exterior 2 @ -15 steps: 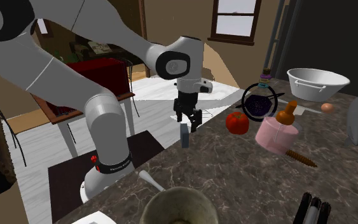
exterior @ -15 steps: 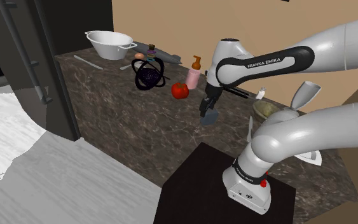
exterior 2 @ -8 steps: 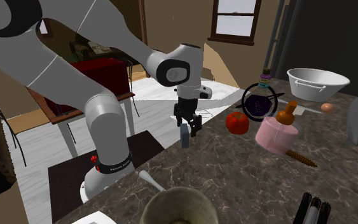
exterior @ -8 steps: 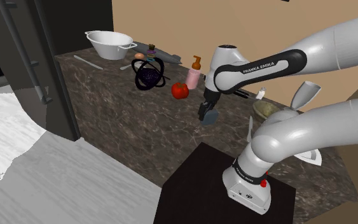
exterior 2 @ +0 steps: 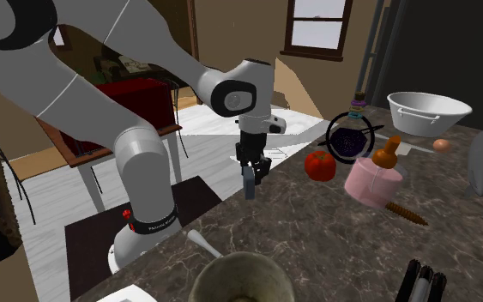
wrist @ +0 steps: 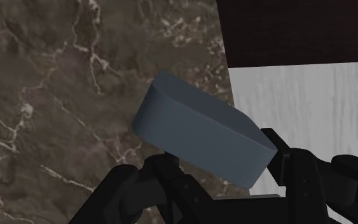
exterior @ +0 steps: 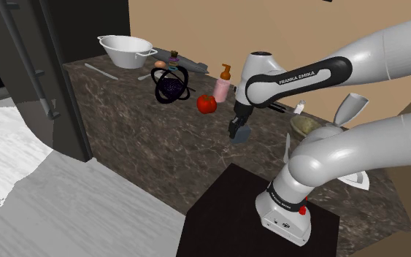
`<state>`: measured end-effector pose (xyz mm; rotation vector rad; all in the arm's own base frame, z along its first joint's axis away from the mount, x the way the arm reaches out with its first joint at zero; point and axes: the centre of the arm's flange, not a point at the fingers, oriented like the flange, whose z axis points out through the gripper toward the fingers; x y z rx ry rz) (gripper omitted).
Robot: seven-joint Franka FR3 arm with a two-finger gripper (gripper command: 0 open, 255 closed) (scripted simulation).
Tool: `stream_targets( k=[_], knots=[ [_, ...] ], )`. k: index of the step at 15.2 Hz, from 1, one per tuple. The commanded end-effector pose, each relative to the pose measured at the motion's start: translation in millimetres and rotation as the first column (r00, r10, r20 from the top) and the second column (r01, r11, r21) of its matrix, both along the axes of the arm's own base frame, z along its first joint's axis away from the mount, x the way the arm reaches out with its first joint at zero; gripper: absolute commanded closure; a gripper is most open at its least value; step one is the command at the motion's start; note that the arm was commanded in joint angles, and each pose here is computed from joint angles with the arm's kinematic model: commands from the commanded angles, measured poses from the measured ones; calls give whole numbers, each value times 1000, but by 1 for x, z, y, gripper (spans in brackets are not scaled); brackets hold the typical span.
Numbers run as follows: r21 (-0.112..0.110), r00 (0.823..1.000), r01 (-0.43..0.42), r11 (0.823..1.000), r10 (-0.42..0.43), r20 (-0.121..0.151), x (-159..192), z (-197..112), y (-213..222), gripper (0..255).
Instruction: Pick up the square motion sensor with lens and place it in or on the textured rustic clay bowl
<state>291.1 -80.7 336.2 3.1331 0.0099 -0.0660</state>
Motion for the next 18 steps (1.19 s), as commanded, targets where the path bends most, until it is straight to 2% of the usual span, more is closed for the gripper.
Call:
stream_targets(
  k=[1, 6, 18],
  knots=[
    [0, 1000, 0, 1000, 0, 0, 0, 0, 0, 255],
    [0, 1000, 0, 1000, 0, 0, 0, 0, 0, 255],
    [0, 1000, 0, 1000, 0, 0, 0, 63, 0, 255]
  ],
)
